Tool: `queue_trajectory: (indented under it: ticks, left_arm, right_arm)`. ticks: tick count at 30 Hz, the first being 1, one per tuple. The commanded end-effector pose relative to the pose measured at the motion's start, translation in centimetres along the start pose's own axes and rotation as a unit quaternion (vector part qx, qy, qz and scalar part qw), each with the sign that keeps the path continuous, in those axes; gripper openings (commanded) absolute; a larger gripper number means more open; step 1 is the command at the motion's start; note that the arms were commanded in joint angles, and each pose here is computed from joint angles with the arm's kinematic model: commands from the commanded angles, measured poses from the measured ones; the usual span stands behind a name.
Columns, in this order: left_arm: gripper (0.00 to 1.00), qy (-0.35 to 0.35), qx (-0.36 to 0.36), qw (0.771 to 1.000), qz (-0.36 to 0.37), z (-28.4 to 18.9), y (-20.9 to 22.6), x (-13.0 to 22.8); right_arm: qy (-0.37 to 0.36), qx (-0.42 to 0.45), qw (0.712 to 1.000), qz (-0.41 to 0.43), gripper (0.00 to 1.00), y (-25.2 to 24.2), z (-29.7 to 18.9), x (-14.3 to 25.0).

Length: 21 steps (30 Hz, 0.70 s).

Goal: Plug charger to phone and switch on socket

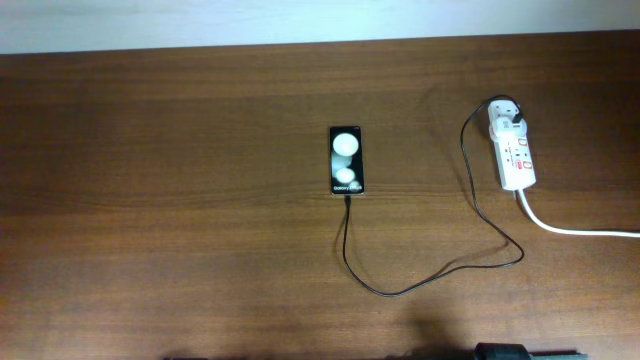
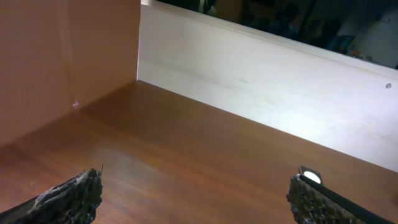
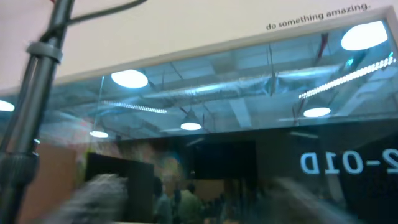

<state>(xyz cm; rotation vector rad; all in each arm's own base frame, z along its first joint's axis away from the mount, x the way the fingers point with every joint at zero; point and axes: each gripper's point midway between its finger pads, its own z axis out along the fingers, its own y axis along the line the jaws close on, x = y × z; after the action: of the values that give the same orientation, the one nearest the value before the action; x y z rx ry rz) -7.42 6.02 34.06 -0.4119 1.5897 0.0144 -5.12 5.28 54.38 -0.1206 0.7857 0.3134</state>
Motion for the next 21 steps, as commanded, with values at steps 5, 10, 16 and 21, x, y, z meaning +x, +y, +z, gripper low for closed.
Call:
queue_trajectory:
  ticks: [5,10,16,21]
  left_arm:
    - [0.99,-0.002,-0.005,1.0,0.002,-0.1,0.1,0.0]
    - [0.99,-0.002,-0.005,1.0,0.002,-0.1,0.1,0.0]
    - [0.99,-0.002,-0.005,1.0,0.002,-0.1,0.1,0.0]
    - [0.99,-0.002,-0.005,1.0,0.002,-0.1,0.1,0.0]
  right_arm:
    - [0.088,0.035,0.995,0.026,0.99,-4.4,2.9,10.6]
    - [0.232,0.08,0.967,0.07,0.99,-8.7,1.7,25.1]
    - [0.303,0.103,0.943,0.091,0.99,-10.3,-0.6,32.3]
    - [0.326,0.114,0.934,0.09,0.99,-10.7,-1.5,33.8]
